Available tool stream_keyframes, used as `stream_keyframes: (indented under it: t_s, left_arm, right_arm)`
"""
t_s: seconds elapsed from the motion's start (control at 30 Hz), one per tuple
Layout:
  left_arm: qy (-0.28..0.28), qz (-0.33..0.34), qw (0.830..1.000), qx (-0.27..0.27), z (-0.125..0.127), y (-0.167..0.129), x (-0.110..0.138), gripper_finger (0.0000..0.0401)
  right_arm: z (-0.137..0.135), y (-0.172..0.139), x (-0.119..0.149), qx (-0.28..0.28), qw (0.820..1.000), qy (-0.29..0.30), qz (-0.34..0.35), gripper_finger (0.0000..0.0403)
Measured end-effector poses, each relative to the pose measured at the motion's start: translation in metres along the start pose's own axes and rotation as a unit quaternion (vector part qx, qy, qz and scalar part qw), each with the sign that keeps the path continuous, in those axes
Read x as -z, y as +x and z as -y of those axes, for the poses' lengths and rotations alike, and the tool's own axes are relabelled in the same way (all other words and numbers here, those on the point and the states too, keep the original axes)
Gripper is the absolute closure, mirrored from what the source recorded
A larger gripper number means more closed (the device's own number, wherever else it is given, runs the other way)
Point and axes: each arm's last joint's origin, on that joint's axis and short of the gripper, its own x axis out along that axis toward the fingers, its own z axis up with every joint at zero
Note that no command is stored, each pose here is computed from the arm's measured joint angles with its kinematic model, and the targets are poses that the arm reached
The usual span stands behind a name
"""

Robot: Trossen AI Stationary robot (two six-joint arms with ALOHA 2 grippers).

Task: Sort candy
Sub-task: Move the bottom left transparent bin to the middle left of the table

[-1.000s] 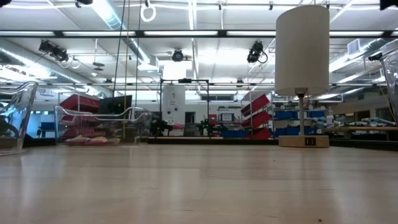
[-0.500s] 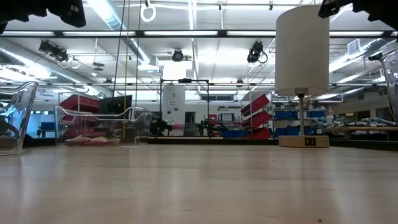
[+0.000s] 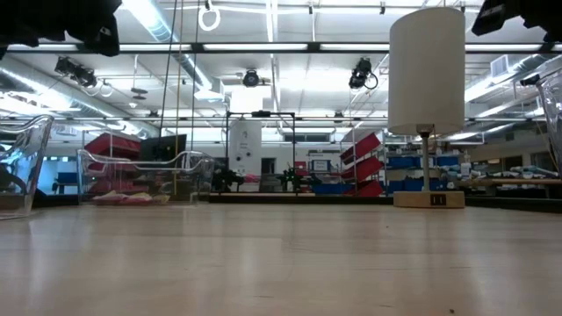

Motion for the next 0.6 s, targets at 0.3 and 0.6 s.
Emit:
stream_keyframes:
  t_s: [0.3, 0.6]
  left_arm:
    - [-0.014, 0.068, 0.997, -0.017, -0.001, 0.007, -0.013, 0.0286]
    - [0.023, -0.037, 0.999, -0.01, 0.01, 0.064, -0.019, 0.035]
  right_arm:
    - [0.003, 0.006, -0.004, 0.014, 0.999, 0.013, 0.026, 0.0403]
    - [0.019, 0.055, -0.01, 0.026, 0.997, 0.04, -0.061, 0.0403]
